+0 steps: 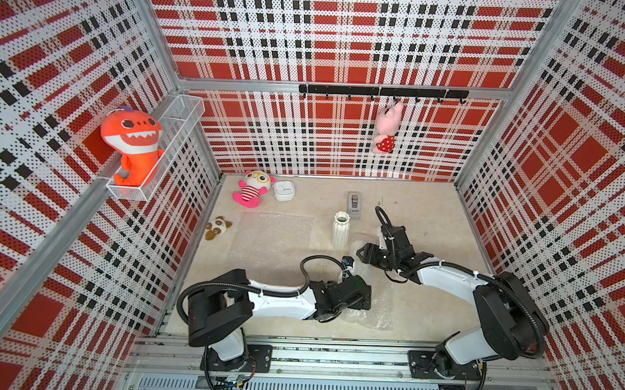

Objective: Wrap vases in bubble wrap
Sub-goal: Wrap the vase in bubble wrap.

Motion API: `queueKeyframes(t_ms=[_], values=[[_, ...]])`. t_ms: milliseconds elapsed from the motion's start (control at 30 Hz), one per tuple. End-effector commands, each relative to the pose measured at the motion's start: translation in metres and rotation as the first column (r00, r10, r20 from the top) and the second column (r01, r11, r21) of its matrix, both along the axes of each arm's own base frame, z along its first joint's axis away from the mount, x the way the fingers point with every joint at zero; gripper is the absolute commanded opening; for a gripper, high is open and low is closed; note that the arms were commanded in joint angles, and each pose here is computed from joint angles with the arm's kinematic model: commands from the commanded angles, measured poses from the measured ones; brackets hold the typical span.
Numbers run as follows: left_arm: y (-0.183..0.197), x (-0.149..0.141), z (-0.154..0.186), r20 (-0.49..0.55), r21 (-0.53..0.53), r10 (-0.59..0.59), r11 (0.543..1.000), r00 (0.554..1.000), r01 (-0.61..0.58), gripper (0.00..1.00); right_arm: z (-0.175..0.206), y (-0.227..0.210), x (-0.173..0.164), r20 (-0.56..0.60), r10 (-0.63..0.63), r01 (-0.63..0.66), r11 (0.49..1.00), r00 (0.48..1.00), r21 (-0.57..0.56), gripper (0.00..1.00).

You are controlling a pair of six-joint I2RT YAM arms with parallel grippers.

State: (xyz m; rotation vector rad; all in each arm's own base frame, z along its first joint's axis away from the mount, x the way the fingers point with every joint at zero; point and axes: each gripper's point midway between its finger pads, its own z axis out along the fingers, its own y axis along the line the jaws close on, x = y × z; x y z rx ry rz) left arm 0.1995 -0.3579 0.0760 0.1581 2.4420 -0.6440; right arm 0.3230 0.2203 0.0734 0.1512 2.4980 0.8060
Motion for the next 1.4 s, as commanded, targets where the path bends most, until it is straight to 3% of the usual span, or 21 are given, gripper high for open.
queueKeyframes(t_ms=[0, 200, 367, 500, 1133, 1267, 1367], values=[[0.004, 0.004, 0.028, 0.038, -0.070, 0.004, 0.998, 0.999, -0.001, 0.98, -0.014, -0.005, -0.013, -0.028, 0.034, -0.034, 0.999, 0.999, 0.016, 0.65], [0.020, 0.010, 0.050, 0.027, -0.236, 0.009, 0.972, 1.000, -0.002, 0.98, -0.009, -0.007, -0.014, 0.011, 0.052, -0.053, 0.991, 0.999, 0.125, 0.65], [0.032, 0.021, 0.032, -0.015, -0.250, 0.015, 0.968, 1.000, -0.018, 0.98, -0.014, -0.007, -0.016, 0.021, 0.069, -0.072, 0.986, 0.997, 0.151, 0.66], [0.019, 0.024, 0.025, -0.033, -0.317, -0.017, 0.948, 0.999, 0.006, 0.98, -0.020, -0.006, -0.019, 0.006, 0.069, -0.069, 0.982, 0.998, 0.178, 0.66], [-0.023, 0.021, -0.013, -0.143, -0.356, -0.065, 0.934, 0.988, 0.010, 0.98, -0.021, -0.018, -0.017, 0.022, -0.001, -0.001, 0.992, 1.000, 0.128, 0.71], [-0.014, 0.018, -0.035, -0.191, -0.312, -0.032, 0.949, 0.981, -0.030, 1.00, -0.012, -0.021, -0.015, 0.049, -0.009, 0.004, 0.994, 0.999, 0.108, 0.81], [-0.002, 0.015, -0.053, -0.213, -0.241, -0.015, 0.970, 0.977, -0.037, 0.96, 0.000, -0.023, -0.012, 0.067, 0.004, -0.009, 0.997, 0.998, 0.072, 0.90]])
